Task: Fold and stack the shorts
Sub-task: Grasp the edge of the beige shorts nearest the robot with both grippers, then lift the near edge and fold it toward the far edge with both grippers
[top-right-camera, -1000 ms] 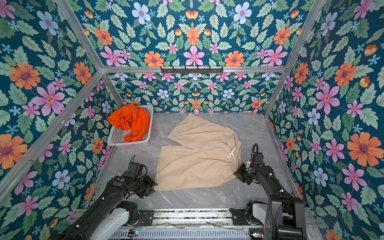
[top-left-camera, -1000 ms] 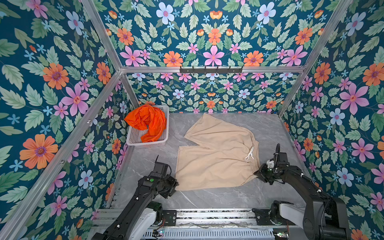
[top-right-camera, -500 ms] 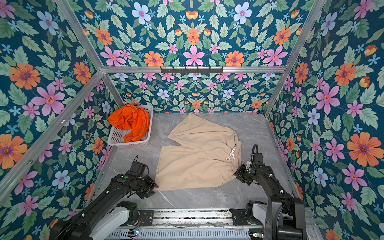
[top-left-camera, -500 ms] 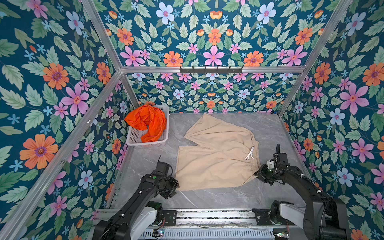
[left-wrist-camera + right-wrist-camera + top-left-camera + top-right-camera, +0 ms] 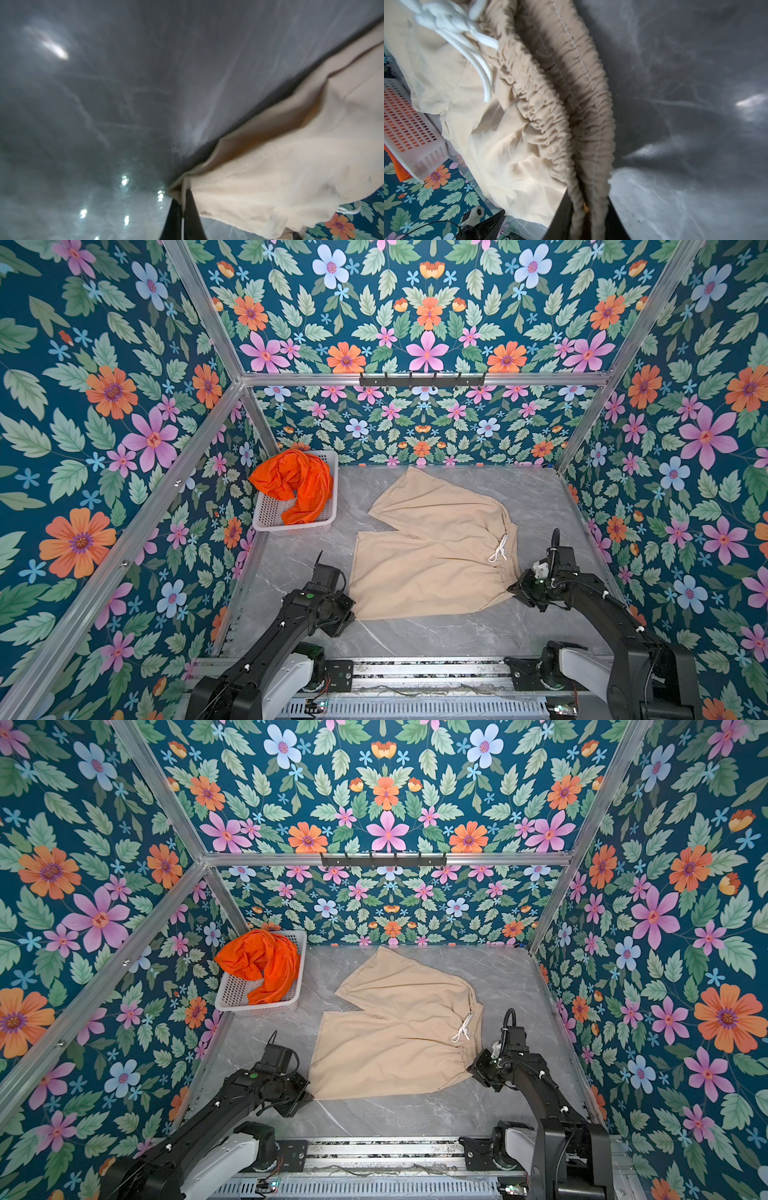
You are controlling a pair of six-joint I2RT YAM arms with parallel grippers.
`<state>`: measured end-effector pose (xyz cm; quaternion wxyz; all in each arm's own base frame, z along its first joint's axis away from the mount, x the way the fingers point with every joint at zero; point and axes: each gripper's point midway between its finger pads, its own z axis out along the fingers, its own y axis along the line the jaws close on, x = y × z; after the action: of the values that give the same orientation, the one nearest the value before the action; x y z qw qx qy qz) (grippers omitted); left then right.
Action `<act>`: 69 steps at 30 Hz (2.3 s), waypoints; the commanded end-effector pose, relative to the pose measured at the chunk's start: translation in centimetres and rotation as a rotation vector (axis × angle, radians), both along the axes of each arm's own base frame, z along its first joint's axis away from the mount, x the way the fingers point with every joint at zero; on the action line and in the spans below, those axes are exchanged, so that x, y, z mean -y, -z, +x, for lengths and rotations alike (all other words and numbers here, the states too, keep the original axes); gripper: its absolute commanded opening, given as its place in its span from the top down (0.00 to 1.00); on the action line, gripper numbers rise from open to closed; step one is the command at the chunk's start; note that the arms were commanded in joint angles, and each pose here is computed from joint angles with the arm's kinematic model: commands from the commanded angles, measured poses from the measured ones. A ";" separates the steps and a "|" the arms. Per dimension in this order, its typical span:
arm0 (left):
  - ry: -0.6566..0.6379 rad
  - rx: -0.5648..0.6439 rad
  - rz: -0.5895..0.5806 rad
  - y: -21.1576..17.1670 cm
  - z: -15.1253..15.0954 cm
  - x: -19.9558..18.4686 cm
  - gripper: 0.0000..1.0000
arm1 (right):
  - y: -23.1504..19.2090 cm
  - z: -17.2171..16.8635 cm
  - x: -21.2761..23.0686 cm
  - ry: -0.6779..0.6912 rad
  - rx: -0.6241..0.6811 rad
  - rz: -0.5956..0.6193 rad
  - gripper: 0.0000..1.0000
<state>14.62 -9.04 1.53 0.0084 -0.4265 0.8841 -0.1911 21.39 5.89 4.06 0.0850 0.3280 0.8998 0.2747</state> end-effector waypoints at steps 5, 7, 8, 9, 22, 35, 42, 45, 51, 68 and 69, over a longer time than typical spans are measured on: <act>0.038 0.069 0.105 -1.8 0.9 -1.6 1.00 | -0.9 -1.5 0.5 -0.003 -0.030 -0.040 0.79; 0.046 0.104 0.141 -3.0 1.4 -2.1 1.00 | -1.3 -2.0 0.4 -0.005 -0.037 -0.044 0.79; 0.053 0.125 0.161 -3.8 1.6 -2.4 1.00 | -1.6 -2.3 0.1 -0.006 -0.036 -0.037 0.80; 0.058 0.147 0.179 -4.7 1.8 -2.7 1.00 | -1.9 -2.6 -0.2 -0.013 -0.036 -0.035 0.82; 0.260 0.432 0.486 -16.7 9.5 -5.1 1.00 | -7.5 -2.7 -1.4 -0.088 0.026 -0.114 0.83; 0.380 0.770 0.564 -26.4 23.2 -1.2 1.00 | -14.3 3.3 -1.2 -0.152 0.163 -0.176 0.84; 0.374 0.881 0.549 -29.8 26.8 0.3 1.00 | -16.9 5.4 -1.1 -0.145 0.232 -0.163 0.84; 0.372 0.913 0.555 -30.0 27.9 0.6 1.00 | -17.1 6.0 -1.1 -0.140 0.241 -0.147 0.85; 0.397 0.976 0.507 -31.0 29.8 2.2 1.00 | -17.3 6.6 -1.2 -0.129 0.252 -0.126 0.85; 0.450 1.086 0.436 -31.7 33.4 5.1 1.00 | -16.1 6.6 -0.9 -0.106 0.234 -0.097 0.86; 0.449 1.089 0.436 -31.7 33.7 5.1 1.00 | -16.0 6.6 -0.8 -0.101 0.233 -0.094 0.86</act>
<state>47.10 -14.06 31.61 0.4739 -0.0654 0.8577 -0.1886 27.95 6.96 20.29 0.1913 0.2372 0.9122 0.2739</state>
